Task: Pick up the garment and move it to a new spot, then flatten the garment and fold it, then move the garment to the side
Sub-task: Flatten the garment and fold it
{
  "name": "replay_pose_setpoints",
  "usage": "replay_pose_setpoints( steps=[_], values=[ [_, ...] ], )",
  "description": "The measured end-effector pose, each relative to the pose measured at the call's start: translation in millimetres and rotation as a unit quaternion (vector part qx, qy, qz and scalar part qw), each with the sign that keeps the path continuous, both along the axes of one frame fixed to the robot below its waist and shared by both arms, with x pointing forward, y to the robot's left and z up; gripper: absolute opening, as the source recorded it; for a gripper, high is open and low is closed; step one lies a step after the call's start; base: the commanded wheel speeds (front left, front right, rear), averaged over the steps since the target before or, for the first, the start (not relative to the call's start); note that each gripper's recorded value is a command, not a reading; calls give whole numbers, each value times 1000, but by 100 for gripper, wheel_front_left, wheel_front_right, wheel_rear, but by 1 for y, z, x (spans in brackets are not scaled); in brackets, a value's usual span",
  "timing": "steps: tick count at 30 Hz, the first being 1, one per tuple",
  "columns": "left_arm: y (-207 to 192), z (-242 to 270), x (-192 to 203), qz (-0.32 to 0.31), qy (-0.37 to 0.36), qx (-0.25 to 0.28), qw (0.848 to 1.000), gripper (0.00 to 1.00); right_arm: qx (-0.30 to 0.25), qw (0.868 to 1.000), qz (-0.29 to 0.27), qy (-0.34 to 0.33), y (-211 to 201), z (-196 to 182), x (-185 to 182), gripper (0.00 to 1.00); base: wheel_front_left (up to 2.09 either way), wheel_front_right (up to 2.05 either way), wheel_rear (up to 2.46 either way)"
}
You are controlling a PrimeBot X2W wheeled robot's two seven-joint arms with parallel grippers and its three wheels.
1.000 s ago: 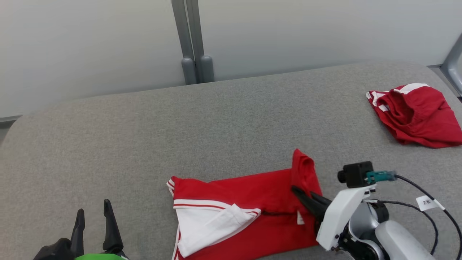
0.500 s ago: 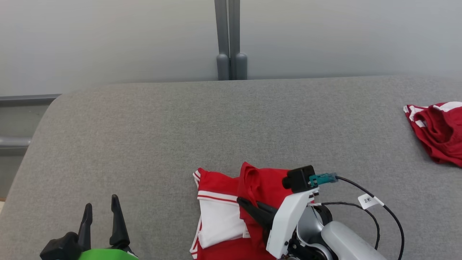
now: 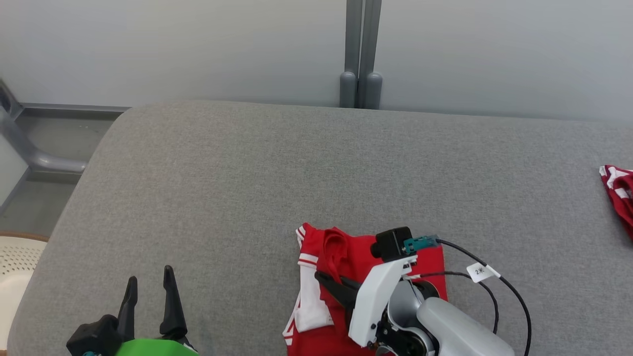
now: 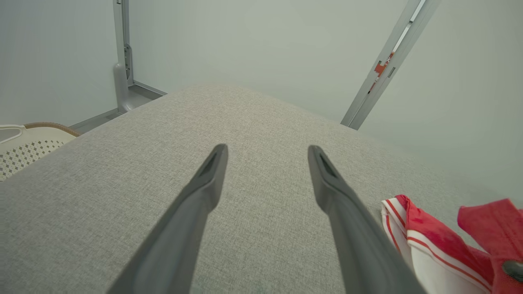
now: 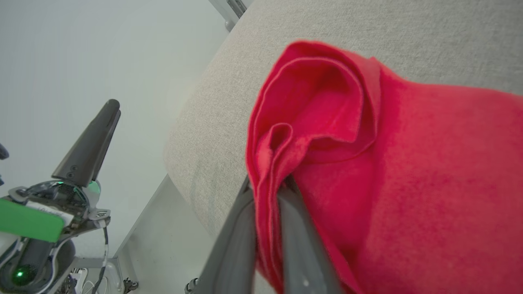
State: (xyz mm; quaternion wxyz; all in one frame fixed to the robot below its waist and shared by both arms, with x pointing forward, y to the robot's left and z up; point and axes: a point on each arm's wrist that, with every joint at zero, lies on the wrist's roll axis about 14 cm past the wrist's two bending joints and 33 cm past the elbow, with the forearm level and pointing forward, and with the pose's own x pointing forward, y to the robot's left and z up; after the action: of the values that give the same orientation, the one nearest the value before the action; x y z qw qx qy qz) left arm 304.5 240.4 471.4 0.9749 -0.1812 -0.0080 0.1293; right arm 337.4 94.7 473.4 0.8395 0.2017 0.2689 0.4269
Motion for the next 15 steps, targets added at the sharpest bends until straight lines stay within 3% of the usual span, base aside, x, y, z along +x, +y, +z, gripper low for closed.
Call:
replay_pose_setpoints(
  steps=[1, 15],
  values=[
    [1, 0, -1, 1, 0, 0, 1000, 100, 0, 1000, 0, 1, 1, -1, 1, 100, 0, 0, 0],
    [-12, -1, 3, -18, 0, -6, 1000, 100, 87, 995, -31, -37, 10, 42, 12, 100, 0, 0, 0]
  ],
)
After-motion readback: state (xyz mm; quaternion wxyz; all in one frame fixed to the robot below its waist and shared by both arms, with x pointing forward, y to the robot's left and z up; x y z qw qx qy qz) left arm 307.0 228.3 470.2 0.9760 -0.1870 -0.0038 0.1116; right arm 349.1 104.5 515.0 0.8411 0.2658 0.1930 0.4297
